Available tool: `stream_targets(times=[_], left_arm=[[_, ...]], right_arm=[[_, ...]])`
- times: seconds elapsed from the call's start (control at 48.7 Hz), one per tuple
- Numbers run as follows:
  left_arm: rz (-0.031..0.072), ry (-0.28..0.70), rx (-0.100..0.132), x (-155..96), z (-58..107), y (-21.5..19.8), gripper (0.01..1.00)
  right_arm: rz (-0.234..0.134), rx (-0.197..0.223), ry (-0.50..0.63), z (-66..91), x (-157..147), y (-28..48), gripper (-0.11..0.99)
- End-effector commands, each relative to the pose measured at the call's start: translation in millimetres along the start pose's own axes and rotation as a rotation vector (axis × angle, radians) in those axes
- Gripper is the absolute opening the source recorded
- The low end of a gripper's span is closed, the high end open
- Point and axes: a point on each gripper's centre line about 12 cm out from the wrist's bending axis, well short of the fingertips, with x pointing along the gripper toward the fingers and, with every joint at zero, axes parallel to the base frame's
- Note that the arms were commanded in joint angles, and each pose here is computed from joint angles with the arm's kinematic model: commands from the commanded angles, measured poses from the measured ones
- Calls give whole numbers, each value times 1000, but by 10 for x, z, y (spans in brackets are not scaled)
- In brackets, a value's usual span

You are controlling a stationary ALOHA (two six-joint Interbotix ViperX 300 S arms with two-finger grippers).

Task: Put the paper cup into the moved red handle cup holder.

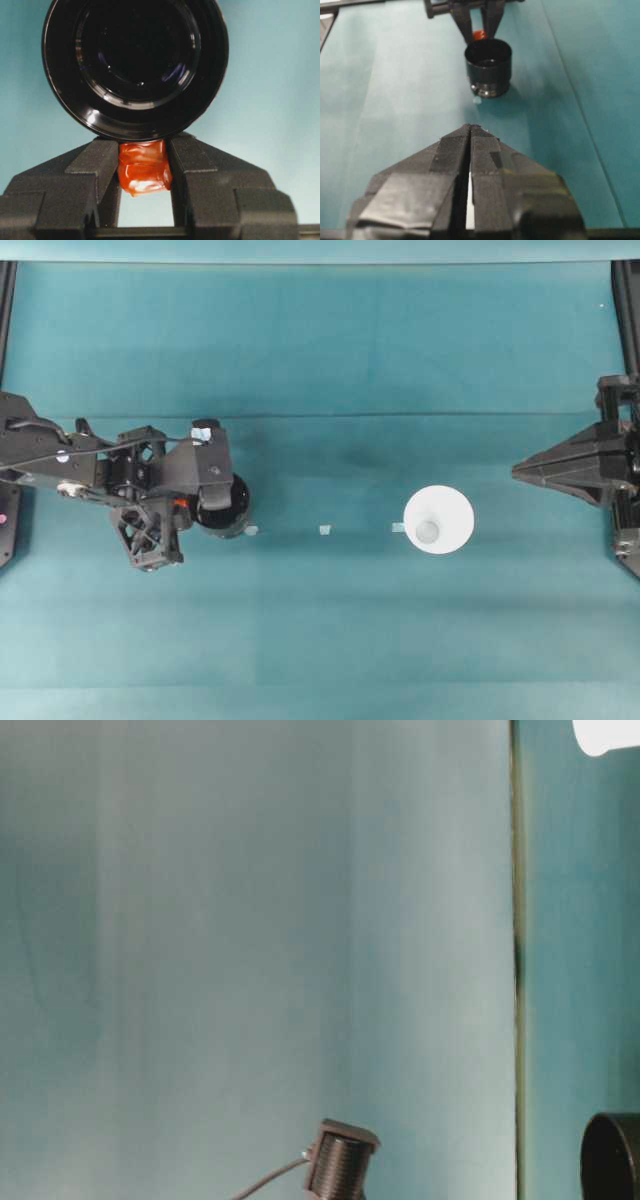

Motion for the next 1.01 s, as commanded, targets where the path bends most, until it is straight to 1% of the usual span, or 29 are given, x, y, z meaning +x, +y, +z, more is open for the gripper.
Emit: stream_targets(times=[0.0, 0.144, 0.185, 0.287, 0.308, 0.328, 0.369, 0.411, 0.534, 0.595, 0.616, 0.677, 0.8, 0.924, 0.985], left_arm=[[-11, -64, 5, -143, 173, -39, 281], [-17, -112, 7, -336, 444, -78, 281], [-18, -121, 8, -388, 523, -95, 281], [-22, -129, 16, -436, 706, -151, 281], [-24, -132, 18, -439, 742, -168, 281], [-25, -134, 23, -441, 801, -189, 281], [-28, -134, 33, -424, 860, -222, 281], [-29, -137, 43, -415, 926, -246, 281], [-29, -139, 93, -345, 1090, -308, 281], [-26, -136, 108, -292, 1152, -313, 281], [-27, -132, 113, -266, 1159, -323, 281], [-24, -124, 120, -212, 1195, -329, 281], [-22, -111, 121, -129, 1222, -330, 281], [-15, -76, 116, 16, 1167, -297, 281], [-13, -62, 118, 80, 1136, -293, 281]], right_arm=[[1, 14, -20, 86, 1, 8, -95], [1, 13, -20, 81, 1, 7, -95], [1, 13, -20, 81, 1, 7, -96], [1, 13, -21, 88, 1, 8, -96], [1, 13, -21, 88, 1, 8, -96], [1, 13, -20, 86, 1, 8, -96], [2, 14, -21, 88, 1, 8, -96], [3, 12, -21, 87, 1, 11, -96], [1, 14, -20, 86, 1, 8, -96], [1, 13, -20, 81, 1, 7, -96], [1, 14, -20, 81, 1, 7, -96], [1, 14, -20, 81, 1, 7, -96], [1, 13, -20, 81, 1, 7, -96], [1, 14, -20, 81, 1, 7, -96], [1, 13, -18, 79, 1, 7, -96]])
